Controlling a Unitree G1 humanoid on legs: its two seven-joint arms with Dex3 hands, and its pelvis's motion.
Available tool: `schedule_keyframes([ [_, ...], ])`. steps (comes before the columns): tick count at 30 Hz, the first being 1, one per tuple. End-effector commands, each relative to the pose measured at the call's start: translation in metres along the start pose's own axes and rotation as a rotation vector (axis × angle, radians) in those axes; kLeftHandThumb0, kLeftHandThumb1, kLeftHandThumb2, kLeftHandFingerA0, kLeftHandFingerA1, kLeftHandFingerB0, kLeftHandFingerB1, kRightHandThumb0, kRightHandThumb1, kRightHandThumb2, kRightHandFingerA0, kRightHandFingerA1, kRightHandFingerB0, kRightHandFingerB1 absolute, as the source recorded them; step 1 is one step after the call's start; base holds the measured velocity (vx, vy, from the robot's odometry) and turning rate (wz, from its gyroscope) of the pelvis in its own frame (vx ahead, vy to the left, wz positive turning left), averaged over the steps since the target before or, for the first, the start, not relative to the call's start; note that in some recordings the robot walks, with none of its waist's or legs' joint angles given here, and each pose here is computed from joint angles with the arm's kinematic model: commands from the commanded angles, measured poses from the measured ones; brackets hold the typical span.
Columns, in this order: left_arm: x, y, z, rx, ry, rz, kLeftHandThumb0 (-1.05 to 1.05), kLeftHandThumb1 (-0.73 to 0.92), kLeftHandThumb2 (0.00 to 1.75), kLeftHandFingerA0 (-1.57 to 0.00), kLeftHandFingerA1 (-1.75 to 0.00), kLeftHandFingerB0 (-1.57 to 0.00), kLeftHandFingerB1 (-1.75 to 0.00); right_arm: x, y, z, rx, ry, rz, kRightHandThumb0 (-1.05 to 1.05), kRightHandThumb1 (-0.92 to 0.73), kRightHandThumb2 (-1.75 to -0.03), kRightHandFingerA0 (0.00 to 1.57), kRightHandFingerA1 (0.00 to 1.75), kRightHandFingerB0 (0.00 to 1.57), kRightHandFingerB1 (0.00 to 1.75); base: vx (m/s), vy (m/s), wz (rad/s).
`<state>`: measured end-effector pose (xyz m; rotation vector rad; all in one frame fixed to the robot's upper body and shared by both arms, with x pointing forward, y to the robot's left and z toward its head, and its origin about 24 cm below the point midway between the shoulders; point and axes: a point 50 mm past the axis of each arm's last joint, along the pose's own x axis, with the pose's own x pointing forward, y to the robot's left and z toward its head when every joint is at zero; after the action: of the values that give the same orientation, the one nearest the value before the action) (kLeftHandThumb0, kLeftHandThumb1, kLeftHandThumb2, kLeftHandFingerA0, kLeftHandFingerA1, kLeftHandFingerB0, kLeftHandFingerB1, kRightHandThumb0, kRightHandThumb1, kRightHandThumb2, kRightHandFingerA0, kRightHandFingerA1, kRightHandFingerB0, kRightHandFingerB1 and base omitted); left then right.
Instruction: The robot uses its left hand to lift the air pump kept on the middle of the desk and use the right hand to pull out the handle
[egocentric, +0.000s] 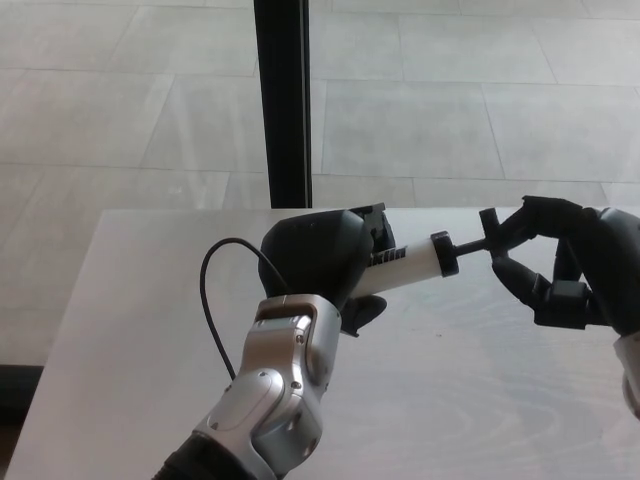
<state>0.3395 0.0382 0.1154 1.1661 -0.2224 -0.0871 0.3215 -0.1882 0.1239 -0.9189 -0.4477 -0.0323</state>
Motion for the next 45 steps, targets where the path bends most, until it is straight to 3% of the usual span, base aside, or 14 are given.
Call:
schedule_keyframes([
  [1, 0.003, 0.004, 0.001, -0.009, 0.007, 0.010, -0.18, 0.63, 0.86, -0.89, -1.73, -0.78, -1.14, 0.000, -0.003, -0.002, -0.031, -0.019, -0.020, -0.19, -0.59, -0.97, 0.98, 1.64, 0.90, 0.91, 0.00, 0.000, 0.00],
  [3, 0.003, 0.003, 0.001, 0.001, -0.009, 0.019, -0.22, 0.53, 1.06, -1.19, -1.35, -0.88, -1.10, 0.000, -0.002, -0.003, -0.038, -0.023, -0.014, -0.18, -0.60, -0.95, 0.97, 1.65, 0.89, 0.90, 0.00, 0.000, 0.00],
  [4, 0.003, 0.002, 0.001, -0.010, 0.000, 0.006, -0.16, 0.60, 0.94, -0.88, -1.75, -0.74, -1.41, -0.001, -0.003, -0.004, -0.037, -0.021, -0.014, -0.17, -0.60, -0.94, 0.96, 1.65, 0.89, 0.88, 0.00, 0.000, 0.00],
  [9, 0.002, 0.001, 0.000, -0.023, 0.003, 0.002, -0.16, 0.55, 0.97, -1.09, -1.64, -0.86, -1.16, -0.002, -0.002, -0.004, -0.046, -0.028, -0.024, -0.22, -0.66, -0.77, 0.95, 1.57, 0.85, 0.60, 0.00, 0.000, 0.00],
  [15, 0.001, 0.000, 0.000, -0.009, 0.000, -0.002, -0.16, 0.59, 0.97, -0.90, -1.75, -0.73, -1.47, -0.003, -0.001, -0.005, 0.000, 0.004, -0.030, -0.32, -0.74, -0.63, 1.04, 1.30, 0.58, 0.42, 0.00, 0.000, 0.00],
  [21, 0.000, -0.003, -0.002, -0.012, 0.002, -0.002, -0.15, 0.60, 0.96, -0.89, -1.75, -0.72, -1.48, -0.004, 0.000, -0.004, 0.021, 0.006, -0.064, -0.45, -0.70, -0.64, 0.97, 1.52, 0.34, 0.84, 0.00, 0.000, 0.00],
  [32, 0.001, -0.003, -0.006, -0.011, 0.010, -0.005, -0.16, 0.63, 0.95, -0.88, -1.75, -0.66, -1.56, -0.008, -0.005, -0.007, 0.026, -0.018, -0.103, -0.57, -0.54, -0.82, 1.06, 1.42, 0.41, 0.85, 0.00, 0.000, 0.00],
  [33, 0.001, -0.001, -0.007, -0.008, 0.008, 0.003, -0.15, 0.62, 0.95, -0.87, -1.75, -0.68, -1.52, -0.010, -0.005, -0.008, 0.029, -0.018, -0.108, -0.58, -0.54, -0.82, 1.07, 1.43, 0.42, 0.87, 0.00, 0.000, 0.00],
  [34, 0.002, 0.000, -0.009, 0.000, 0.013, 0.001, -0.16, 0.64, 0.93, -0.89, -1.75, -0.77, -0.86, -0.013, -0.006, -0.010, 0.032, -0.019, -0.112, -0.50, -0.66, -0.63, 0.95, 1.61, 0.39, 1.01, 0.00, 0.000, 0.00],
  [36, 0.003, 0.001, -0.011, 0.008, 0.026, -0.006, -0.17, 0.63, 0.93, -1.11, -1.66, -0.81, -1.11, -0.014, -0.006, -0.012, 0.033, -0.014, -0.120, -0.51, -0.66, -0.64, 0.98, 1.61, 0.41, 1.07, 0.00, 0.000, 0.00],
  [38, 0.003, 0.003, -0.012, -0.009, 0.029, -0.003, -0.18, 0.67, 0.88, -0.91, -1.75, -0.78, -1.10, -0.017, -0.007, -0.015, 0.027, -0.012, -0.137, -0.50, -0.66, -0.64, 0.98, 1.61, 0.43, 1.12, 0.00, 0.000, 0.00],
  [40, 0.003, 0.004, -0.012, 0.008, 0.015, 0.011, -0.18, 0.63, 0.90, -0.92, -1.75, -0.80, -1.17, -0.019, -0.009, -0.020, 0.026, -0.001, -0.147, -0.44, -0.50, -0.96, 1.24, 1.35, 0.58, 0.91, 0.00, 0.000, 0.00],
  [43, 0.003, 0.004, -0.012, -0.001, 0.011, 0.018, -0.17, 0.61, 0.92, -0.93, -1.75, -0.81, -0.88, -0.020, -0.009, -0.021, 0.027, 0.004, -0.147, -0.50, -0.67, -0.66, 0.96, 1.62, 0.46, 1.02, 0.00, 0.000, 0.00],
  [45, 0.003, 0.005, -0.009, 0.013, 0.010, 0.017, -0.18, 0.65, 0.91, -0.91, -1.75, -0.77, -1.18, -0.019, -0.008, -0.023, 0.004, 0.036, -0.108, -0.55, -0.54, -0.87, 1.08, 1.30, 0.50, 0.76, 0.00, 0.000, 0.00],
])
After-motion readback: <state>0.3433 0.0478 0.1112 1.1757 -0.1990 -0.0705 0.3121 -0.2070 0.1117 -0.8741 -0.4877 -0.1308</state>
